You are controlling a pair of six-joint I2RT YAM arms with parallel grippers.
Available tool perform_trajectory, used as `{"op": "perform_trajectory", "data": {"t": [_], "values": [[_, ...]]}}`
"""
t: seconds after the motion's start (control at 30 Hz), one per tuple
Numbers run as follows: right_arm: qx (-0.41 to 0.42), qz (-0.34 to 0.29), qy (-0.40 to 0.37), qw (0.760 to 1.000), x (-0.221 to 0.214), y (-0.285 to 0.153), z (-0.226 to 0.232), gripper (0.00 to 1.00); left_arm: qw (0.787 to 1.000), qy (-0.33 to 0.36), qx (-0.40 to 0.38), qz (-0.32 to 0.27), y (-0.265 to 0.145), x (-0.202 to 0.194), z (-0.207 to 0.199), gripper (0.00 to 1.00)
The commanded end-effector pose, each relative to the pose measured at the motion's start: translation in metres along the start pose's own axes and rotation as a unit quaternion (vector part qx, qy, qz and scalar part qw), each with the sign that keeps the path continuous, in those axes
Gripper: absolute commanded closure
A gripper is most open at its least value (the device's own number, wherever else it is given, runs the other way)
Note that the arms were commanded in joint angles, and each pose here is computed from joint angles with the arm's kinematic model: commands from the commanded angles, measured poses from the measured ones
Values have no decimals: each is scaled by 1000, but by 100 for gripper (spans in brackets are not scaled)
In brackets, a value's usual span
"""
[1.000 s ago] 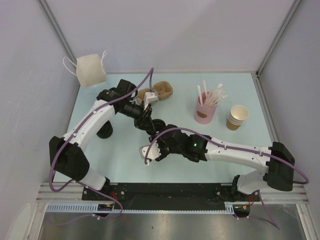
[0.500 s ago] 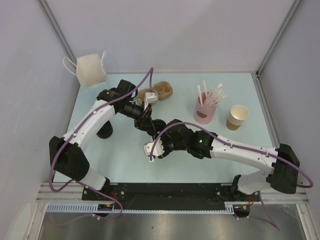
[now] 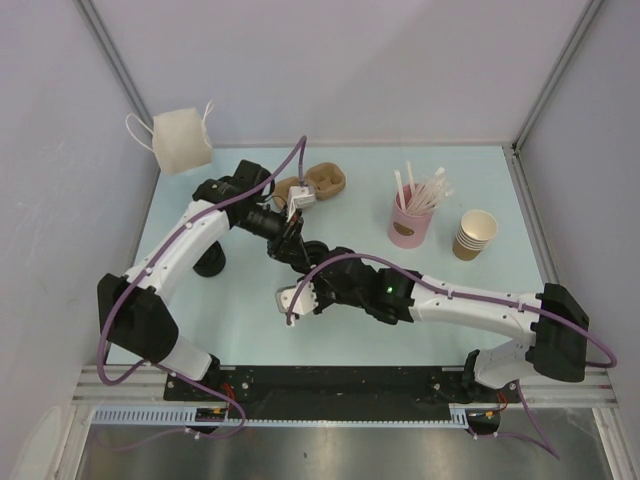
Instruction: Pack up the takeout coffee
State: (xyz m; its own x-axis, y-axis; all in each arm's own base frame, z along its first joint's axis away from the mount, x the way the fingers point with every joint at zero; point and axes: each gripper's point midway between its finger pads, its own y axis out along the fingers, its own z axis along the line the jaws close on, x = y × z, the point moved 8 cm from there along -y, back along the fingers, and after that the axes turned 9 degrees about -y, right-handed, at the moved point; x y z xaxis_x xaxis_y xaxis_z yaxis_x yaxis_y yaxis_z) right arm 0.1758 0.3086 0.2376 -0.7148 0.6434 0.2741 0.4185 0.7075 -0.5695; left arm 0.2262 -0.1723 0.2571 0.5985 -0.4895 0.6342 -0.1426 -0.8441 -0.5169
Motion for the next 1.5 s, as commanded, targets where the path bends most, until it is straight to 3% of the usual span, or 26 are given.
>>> {"op": "perform_trajectory", "data": {"t": [0.0,0.2,0.5,0.67,0.9,1.03,1.1,1.13,1.27,1.47], "values": [[-3,21,-3,1000,-1,1,1,82,998,41,-32,-33,-10,10,-24,91],[-6,25,-5,1000,0,-2,0,91,998,46,-25,-36,-12,10,-24,84],[9,12,-1,1000,4,-13,4,100,997,46,8,-56,-23,13,-19,53],[22,1,3,1000,6,-18,8,100,996,40,36,-69,-34,18,-11,41],[44,-12,16,999,5,-27,10,100,989,43,100,-95,-61,29,0,33],[64,-23,37,997,0,-33,10,100,983,44,131,-118,-76,30,4,11],[69,-34,48,996,1,-34,6,100,980,48,147,-126,-82,28,4,10],[75,-36,52,995,0,-35,6,100,979,52,152,-129,-84,28,3,1],[94,-53,85,991,-7,-36,-1,100,969,60,181,-156,-94,24,2,1],[132,-83,143,977,-14,-39,-17,100,937,94,218,-255,-119,14,-12,1]]}}
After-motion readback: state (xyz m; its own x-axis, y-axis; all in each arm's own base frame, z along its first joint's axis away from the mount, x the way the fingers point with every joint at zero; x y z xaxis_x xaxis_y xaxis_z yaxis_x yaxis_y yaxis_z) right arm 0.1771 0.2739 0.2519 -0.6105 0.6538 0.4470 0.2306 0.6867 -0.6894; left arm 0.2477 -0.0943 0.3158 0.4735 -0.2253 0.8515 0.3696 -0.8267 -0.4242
